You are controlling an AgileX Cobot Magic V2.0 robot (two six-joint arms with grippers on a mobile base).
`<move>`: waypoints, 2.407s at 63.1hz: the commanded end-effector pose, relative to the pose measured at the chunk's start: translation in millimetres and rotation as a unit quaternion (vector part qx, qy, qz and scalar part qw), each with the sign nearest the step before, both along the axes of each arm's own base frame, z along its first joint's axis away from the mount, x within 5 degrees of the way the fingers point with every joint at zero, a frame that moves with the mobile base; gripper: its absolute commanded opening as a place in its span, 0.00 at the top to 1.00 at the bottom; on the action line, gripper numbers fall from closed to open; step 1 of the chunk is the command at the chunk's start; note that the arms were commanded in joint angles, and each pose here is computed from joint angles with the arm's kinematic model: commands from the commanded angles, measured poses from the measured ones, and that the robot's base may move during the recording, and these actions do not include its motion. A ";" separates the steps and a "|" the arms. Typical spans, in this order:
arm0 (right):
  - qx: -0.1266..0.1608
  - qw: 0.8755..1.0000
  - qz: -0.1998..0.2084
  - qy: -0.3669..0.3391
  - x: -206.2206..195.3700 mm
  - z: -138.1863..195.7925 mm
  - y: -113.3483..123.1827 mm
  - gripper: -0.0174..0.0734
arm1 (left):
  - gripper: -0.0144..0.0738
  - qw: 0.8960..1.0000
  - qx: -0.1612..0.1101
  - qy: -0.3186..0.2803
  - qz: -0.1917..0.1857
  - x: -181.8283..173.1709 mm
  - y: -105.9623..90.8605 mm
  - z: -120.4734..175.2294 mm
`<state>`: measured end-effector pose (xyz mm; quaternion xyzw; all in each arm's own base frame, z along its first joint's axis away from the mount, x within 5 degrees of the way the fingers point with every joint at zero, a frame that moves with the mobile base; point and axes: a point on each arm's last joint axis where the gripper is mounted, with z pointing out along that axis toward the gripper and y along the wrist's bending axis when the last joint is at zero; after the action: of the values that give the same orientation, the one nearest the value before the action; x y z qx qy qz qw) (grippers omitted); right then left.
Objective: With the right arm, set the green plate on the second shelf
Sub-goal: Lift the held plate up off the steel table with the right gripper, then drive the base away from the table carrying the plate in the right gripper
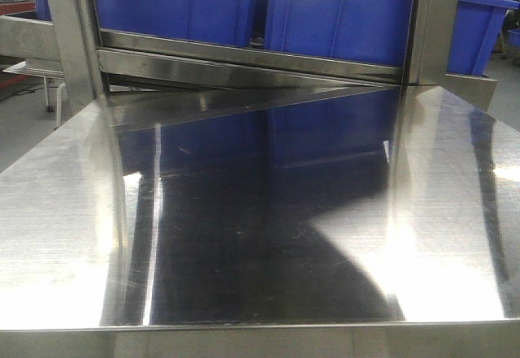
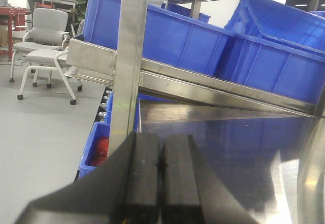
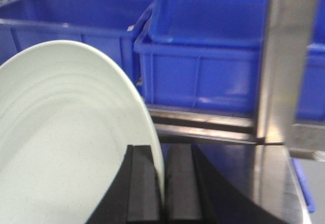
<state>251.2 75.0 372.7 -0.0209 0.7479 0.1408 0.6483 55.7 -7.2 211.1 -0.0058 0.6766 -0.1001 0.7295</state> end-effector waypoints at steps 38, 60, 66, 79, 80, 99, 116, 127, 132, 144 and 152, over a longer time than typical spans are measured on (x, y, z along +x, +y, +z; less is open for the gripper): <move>0.005 0.993 -0.004 -0.115 -153.8 -40.3 -51.2 0.74 | 0.69 1.000 -0.008 -0.026 0.000 -0.1 0.2 -5.8; 0.001 0.992 -0.037 -0.124 -171.5 -73.6 -63.0 0.74 | 0.69 1.000 -0.008 -0.026 0.000 -0.1 0.2 -5.8; 0.001 0.992 -0.036 -0.124 -171.5 -73.6 -62.8 0.74 | 0.69 1.000 -0.008 -0.026 0.000 -0.1 0.2 -5.8; 0.000 0.992 -0.035 -0.123 -171.5 -74.1 -62.7 0.74 | 0.69 1.000 -0.008 -0.026 0.000 -0.1 0.2 -5.8; 0.000 0.992 -0.035 -0.123 -171.5 -74.1 -62.6 0.74 | 0.69 1.000 -0.008 -0.026 0.000 -0.1 0.2 -5.8; 0.000 0.992 -0.035 -0.123 -171.5 -74.1 -62.6 0.74 | 0.69 1.000 -0.008 -0.026 0.000 -0.1 0.2 -5.8; 0.000 0.992 -0.035 -0.123 -171.5 -74.1 -62.6 0.74 | 0.69 1.000 -0.008 -0.026 0.000 -0.1 0.2 -5.8; 0.000 0.992 -0.035 -0.123 -171.5 -74.1 -62.6 0.74 | 0.69 1.000 -0.008 -0.026 0.000 -0.1 0.2 -5.8; 0.000 0.992 -0.035 -0.123 -171.5 -74.1 -62.6 0.74 | 0.69 1.000 -0.008 -0.026 0.000 -0.1 0.2 -5.8; 0.000 0.992 -0.035 -0.123 -171.5 -74.1 -62.6 0.74 | 0.69 1.000 -0.008 -0.026 0.000 -0.1 0.2 -5.8; 0.000 0.992 -0.035 -0.123 -171.5 -74.1 -62.6 0.74 | 0.69 1.000 -0.008 -0.026 0.000 -0.1 0.2 -5.8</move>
<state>80.1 16.5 287.4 -0.0228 0.6773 0.1330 0.7232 55.7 -7.2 211.1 -0.0058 0.6766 -0.1001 0.7295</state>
